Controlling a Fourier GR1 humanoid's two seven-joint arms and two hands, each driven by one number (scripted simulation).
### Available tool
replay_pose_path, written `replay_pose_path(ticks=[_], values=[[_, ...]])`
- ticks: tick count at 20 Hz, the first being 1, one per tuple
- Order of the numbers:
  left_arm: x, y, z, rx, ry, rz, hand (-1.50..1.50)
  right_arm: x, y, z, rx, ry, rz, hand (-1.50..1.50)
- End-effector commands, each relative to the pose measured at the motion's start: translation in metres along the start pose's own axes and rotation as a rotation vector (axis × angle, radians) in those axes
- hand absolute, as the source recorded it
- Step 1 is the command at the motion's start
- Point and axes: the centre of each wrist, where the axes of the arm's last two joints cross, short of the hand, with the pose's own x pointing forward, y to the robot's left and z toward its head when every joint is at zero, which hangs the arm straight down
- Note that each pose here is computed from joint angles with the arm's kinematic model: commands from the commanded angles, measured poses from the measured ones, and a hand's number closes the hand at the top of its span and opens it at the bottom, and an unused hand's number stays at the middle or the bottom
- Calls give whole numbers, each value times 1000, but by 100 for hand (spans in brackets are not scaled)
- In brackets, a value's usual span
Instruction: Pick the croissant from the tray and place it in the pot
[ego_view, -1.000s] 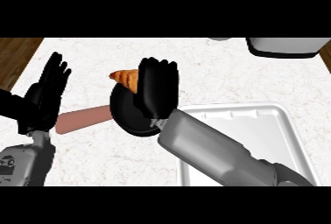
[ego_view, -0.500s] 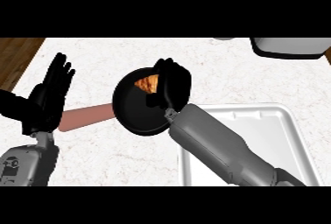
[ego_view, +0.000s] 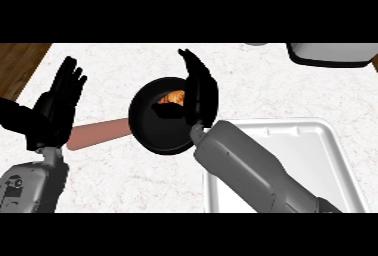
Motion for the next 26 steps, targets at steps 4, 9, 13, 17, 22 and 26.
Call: replay_pose_path(ticks=[4, 9, 13, 17, 22, 26], values=[[2, 7, 3, 40, 2, -7, 0, -10, -15, 1, -91, 29, -271, -150], [-14, 21, 12, 48, 19, -11, 0, -38, -44, 8, -67, -16, -301, -150], [-1, 18, 26, 53, 21, -13, 0, -63, -67, 6, -52, 10, -312, -150], [-3, 22, 8, 67, 21, -15, 0, -60, -123, 14, 4, -17, -317, -150], [-11, 17, 26, 54, 26, 0, 0, -94, -139, 45, 9, -5, -285, -150], [9, 29, 12, 73, 17, -15, 0, -113, -150, 32, 10, 4, -290, -150]])
